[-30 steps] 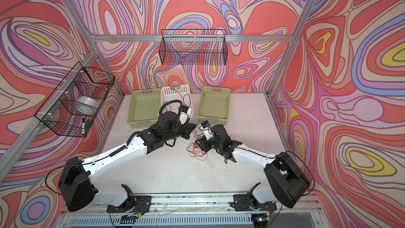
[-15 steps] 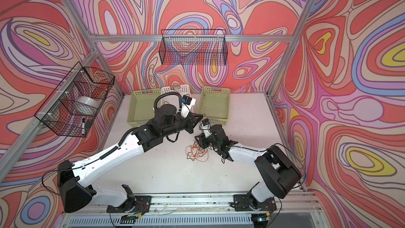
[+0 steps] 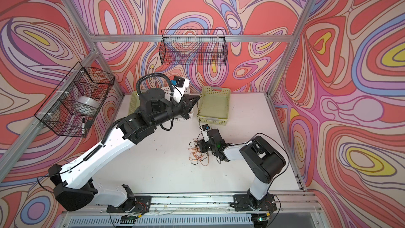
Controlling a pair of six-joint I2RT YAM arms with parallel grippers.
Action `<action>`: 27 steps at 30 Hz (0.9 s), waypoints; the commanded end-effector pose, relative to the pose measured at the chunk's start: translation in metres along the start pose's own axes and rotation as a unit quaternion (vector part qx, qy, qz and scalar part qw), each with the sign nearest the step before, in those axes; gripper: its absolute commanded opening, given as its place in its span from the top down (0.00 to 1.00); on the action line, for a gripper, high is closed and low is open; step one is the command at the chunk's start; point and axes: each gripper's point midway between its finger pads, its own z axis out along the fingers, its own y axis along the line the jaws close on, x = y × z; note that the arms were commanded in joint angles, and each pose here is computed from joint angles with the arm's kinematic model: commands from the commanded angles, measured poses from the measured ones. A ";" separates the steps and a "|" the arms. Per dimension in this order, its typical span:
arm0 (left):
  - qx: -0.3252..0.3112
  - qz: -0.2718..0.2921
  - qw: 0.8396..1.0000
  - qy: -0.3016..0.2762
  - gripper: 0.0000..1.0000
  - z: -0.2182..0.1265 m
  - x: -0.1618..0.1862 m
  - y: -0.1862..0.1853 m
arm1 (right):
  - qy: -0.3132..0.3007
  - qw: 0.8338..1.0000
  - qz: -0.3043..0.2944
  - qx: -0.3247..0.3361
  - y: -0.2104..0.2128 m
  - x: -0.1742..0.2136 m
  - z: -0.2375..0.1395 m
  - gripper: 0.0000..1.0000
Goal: Untangle the cables
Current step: 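Lift the black wire high above the pile with the left gripper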
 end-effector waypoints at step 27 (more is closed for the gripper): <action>-0.039 0.094 0.976 -0.191 1.00 -0.074 -0.193 0.018 | 0.049 0.998 0.004 0.024 -0.019 0.040 0.010 0.80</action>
